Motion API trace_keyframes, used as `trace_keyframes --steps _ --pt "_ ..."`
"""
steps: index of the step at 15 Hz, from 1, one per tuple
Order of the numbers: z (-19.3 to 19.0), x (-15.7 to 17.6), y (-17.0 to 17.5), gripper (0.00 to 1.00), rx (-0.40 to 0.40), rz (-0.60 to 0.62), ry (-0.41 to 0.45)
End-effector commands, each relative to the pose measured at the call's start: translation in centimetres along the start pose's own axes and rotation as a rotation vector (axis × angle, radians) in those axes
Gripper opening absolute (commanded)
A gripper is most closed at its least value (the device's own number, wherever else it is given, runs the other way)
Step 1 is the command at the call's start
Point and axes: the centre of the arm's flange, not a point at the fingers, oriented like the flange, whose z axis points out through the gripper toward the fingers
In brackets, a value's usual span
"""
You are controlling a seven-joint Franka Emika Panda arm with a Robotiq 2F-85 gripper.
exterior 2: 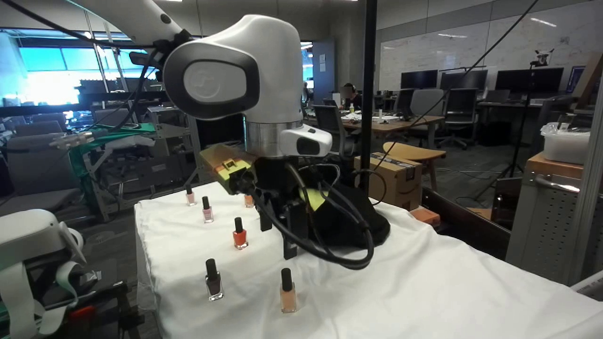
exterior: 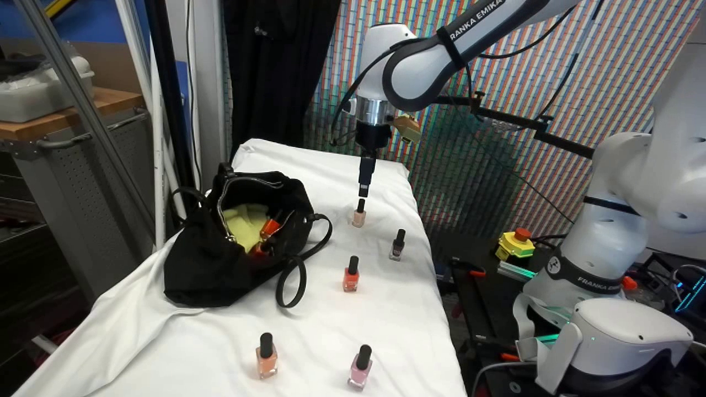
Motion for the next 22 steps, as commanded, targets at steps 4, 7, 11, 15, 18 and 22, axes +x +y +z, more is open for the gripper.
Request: trace_keyframes --steps 4,7,11,15,18,22 --pt "4.1 -0.4 0.1 1.00 0.023 0.065 0.021" --pt "5.3 -0.4 0.4 1.00 0.022 0.087 0.012" --pt "7.0 -0.6 1.1 1.00 0.010 0.123 0.017" --pt "9.1 -0.6 1.8 1.00 0.004 0.143 0.040" --pt "10.3 -0.6 2.4 1.00 0.007 0.149 0.050" --pt "11.1 -0.6 2.7 1.00 0.019 0.172 0.060"
